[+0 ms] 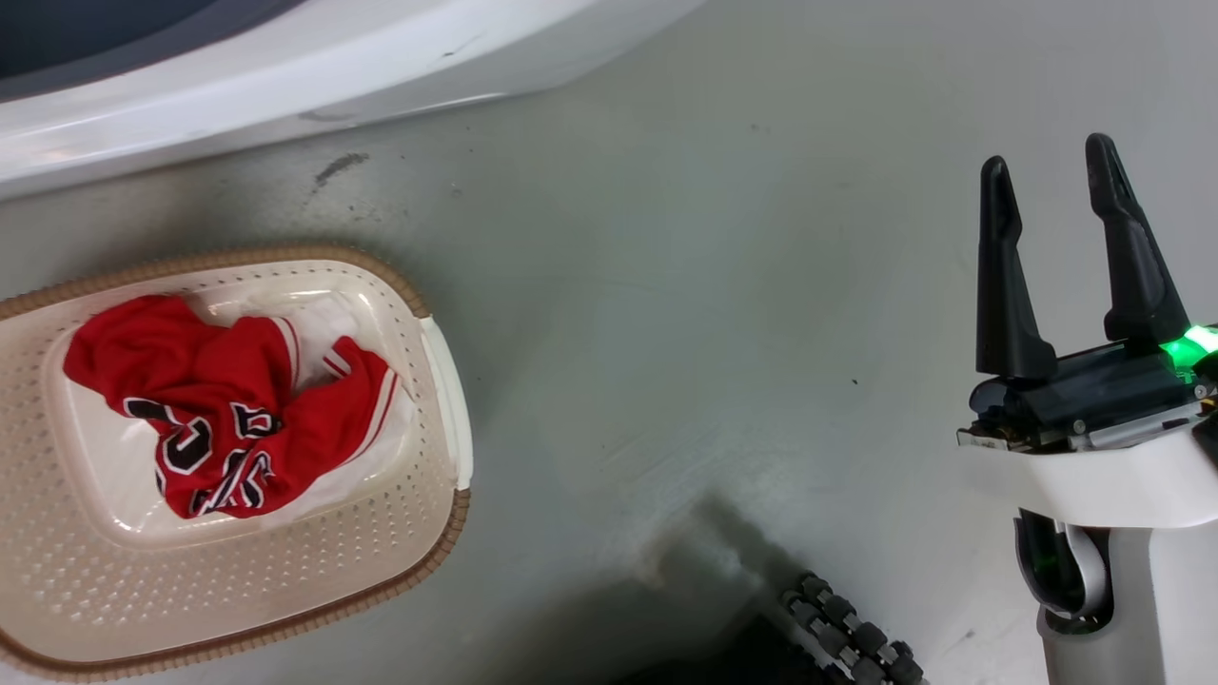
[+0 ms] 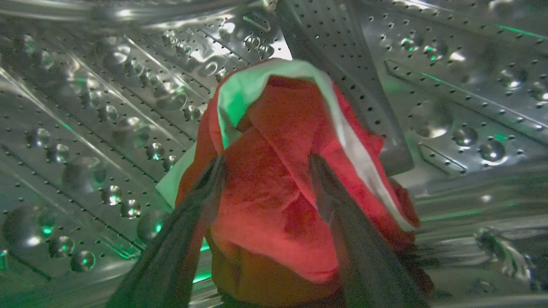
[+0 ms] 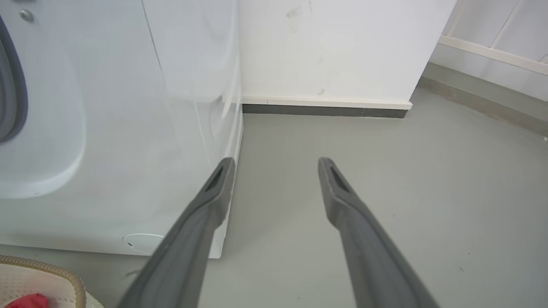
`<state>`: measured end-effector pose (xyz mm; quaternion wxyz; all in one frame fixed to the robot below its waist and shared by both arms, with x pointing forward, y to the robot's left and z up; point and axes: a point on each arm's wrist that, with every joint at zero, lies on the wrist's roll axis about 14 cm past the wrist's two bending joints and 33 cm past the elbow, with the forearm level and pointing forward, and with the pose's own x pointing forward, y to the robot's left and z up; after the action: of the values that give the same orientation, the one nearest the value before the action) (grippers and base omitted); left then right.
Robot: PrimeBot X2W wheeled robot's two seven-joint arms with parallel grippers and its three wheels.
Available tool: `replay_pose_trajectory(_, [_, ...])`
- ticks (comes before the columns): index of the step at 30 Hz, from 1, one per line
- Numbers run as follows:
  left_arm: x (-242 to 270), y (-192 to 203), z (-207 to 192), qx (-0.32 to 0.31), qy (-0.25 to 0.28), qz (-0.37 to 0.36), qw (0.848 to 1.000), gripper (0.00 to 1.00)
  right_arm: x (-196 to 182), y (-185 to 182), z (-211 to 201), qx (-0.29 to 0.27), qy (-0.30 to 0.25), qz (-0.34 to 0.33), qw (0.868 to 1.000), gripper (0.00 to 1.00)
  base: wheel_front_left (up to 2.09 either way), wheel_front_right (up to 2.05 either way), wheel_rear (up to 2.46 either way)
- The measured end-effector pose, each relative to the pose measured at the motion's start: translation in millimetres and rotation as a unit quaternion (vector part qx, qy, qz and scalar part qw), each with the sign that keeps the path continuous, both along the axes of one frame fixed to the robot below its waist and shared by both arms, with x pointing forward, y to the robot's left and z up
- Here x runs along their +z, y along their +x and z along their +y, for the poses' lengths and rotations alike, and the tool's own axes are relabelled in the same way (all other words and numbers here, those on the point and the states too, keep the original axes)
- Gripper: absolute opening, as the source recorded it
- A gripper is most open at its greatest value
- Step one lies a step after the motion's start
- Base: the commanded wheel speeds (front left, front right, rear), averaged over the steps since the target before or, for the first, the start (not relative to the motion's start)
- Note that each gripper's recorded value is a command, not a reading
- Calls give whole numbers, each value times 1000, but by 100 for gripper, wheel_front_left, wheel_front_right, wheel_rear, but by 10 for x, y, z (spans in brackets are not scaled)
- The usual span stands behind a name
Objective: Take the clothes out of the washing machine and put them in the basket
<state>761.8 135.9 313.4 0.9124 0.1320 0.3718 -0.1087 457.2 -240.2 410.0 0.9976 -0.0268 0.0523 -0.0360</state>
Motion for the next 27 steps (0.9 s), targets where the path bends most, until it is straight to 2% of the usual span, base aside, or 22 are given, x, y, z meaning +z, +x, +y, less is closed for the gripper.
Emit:
replay_pose_trajectory(7, [-292, -14, -35, -4, -3, 17, 1000, 100, -124, -20, -47, -7, -3, 17, 1000, 100, 0, 0, 0])
replay_pose_trajectory(13, [-301, 40, -22, -8, 0, 5, 1000, 100, -163, -5, -44, -6, -2, 20, 1000, 100, 0, 0, 0])
replay_pose_trajectory(14, [-299, 43, -21, -8, -1, 3, 1000, 45, -165, -4, -42, -6, -2, 20, 1000, 100, 0, 0, 0])
replay_pose_trajectory(15, [-297, 50, -20, -9, -1, 0, 1000, 0, -169, -3, -39, -5, -2, 20, 1000, 100, 0, 0, 0])
replay_pose_trajectory(27, [-111, 76, -31, -7, -29, -46, 998, 0, -92, 18, -18, -1, -3, 10, 1000, 100, 0, 0, 0])
